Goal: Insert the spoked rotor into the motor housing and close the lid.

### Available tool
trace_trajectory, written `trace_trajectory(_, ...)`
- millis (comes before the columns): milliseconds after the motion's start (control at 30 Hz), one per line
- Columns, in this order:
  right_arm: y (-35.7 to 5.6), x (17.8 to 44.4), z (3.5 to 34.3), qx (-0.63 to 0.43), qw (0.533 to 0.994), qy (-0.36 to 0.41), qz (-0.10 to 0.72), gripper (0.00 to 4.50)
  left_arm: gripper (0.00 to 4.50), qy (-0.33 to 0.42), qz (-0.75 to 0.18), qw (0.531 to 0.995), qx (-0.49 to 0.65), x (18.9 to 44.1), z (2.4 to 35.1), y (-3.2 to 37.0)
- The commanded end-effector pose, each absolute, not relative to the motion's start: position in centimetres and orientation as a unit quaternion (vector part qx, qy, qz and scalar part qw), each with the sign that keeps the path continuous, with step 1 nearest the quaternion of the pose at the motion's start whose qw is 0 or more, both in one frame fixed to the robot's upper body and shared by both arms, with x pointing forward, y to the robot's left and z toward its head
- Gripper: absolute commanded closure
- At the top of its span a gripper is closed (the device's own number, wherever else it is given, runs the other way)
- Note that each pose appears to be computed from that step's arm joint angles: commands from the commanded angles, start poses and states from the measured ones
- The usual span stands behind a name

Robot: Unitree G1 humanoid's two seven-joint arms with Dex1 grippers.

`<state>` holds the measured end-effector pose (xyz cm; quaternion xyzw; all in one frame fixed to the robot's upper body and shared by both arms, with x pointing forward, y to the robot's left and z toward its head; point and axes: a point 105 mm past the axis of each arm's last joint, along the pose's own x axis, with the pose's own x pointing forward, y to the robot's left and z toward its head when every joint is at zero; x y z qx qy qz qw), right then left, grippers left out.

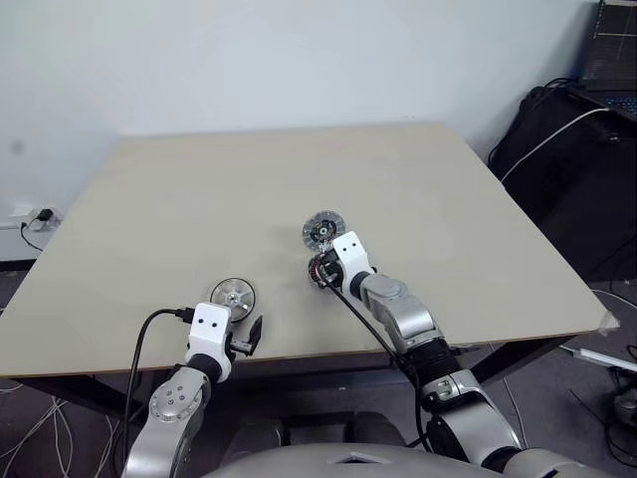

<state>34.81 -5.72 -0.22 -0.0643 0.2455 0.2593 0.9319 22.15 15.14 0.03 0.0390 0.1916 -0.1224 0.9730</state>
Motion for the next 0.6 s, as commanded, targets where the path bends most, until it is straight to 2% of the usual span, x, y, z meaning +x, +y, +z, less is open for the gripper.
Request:
trace_trajectory(33,-5.1,35.6,1.6,-0.059,0.939,0.216,0.262,4.44,0.0,0.169,-0.124,0.977,0.043,22.5,1.0,15.0)
trace_trajectory(200,-4.9,35.9,3.6,-0.046,0.945,0.184,0.265,4.44,0.0,0.17,-0.123,0.977,0.042,22.5,1.0,14.9)
trace_trajectory(333,-5.0,36.1,4.0,-0.046,0.948,0.178,0.26,4.44,0.0,0.17,-0.124,0.977,0.041,22.5,1.0,14.9)
trace_trajectory(467,-5.0,36.1,3.3,-0.049,0.947,0.19,0.256,4.44,0.0,0.17,-0.125,0.977,0.04,22.5,1.0,14.8)
trace_trajectory(600,-5.0,35.5,1.1,-0.062,0.937,0.228,0.256,4.44,0.0,0.169,-0.123,0.977,0.04,22.5,1.0,14.8)
